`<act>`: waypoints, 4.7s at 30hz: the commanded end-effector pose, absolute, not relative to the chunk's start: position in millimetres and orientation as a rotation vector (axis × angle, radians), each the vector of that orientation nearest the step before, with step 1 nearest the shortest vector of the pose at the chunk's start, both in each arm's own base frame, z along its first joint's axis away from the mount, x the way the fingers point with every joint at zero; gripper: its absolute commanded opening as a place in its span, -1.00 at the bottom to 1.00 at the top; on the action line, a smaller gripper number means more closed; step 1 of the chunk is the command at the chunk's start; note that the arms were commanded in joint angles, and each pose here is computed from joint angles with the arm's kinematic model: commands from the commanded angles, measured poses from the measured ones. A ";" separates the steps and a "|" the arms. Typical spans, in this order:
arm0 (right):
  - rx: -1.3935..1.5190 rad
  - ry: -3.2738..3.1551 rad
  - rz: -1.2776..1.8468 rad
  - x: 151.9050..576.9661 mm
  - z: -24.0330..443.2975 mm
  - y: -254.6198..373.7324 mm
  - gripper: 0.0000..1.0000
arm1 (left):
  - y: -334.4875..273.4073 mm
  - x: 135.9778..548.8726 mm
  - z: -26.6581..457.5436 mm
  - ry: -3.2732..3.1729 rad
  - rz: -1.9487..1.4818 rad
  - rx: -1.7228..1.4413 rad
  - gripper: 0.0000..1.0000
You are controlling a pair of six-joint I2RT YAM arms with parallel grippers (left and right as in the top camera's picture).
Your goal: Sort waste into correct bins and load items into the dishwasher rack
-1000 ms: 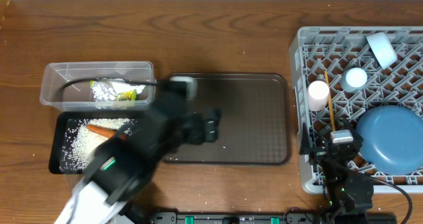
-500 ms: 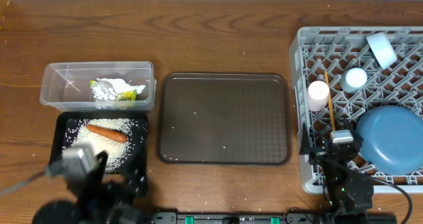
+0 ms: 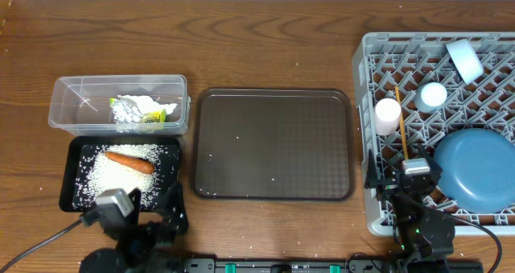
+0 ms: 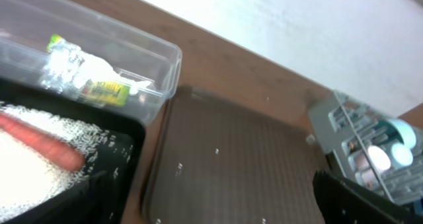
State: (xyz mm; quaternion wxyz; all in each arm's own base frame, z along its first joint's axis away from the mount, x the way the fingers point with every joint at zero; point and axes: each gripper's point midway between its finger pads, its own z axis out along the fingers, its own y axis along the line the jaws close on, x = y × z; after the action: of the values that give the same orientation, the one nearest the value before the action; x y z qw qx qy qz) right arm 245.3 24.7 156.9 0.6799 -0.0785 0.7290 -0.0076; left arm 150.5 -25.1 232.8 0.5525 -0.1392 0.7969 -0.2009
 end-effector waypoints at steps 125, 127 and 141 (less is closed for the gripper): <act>-0.183 1.638 -0.028 245.2 156.0 23.6 0.98 | -6.0 244.2 140.0 1.705 0.059 0.154 0.96; -0.183 1.638 -0.028 245.2 156.0 23.6 0.98 | -6.0 244.2 140.0 1.705 0.059 0.154 0.96; -0.183 1.638 -0.028 245.2 156.0 23.6 0.99 | -6.0 244.2 140.0 1.705 0.059 0.154 0.96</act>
State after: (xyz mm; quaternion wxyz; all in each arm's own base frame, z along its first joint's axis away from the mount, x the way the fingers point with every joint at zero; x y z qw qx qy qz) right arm 245.3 24.7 156.9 0.6799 -0.0786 0.7290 -0.0077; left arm 245.1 -5.6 154.4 0.6718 0.0604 0.7379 0.0242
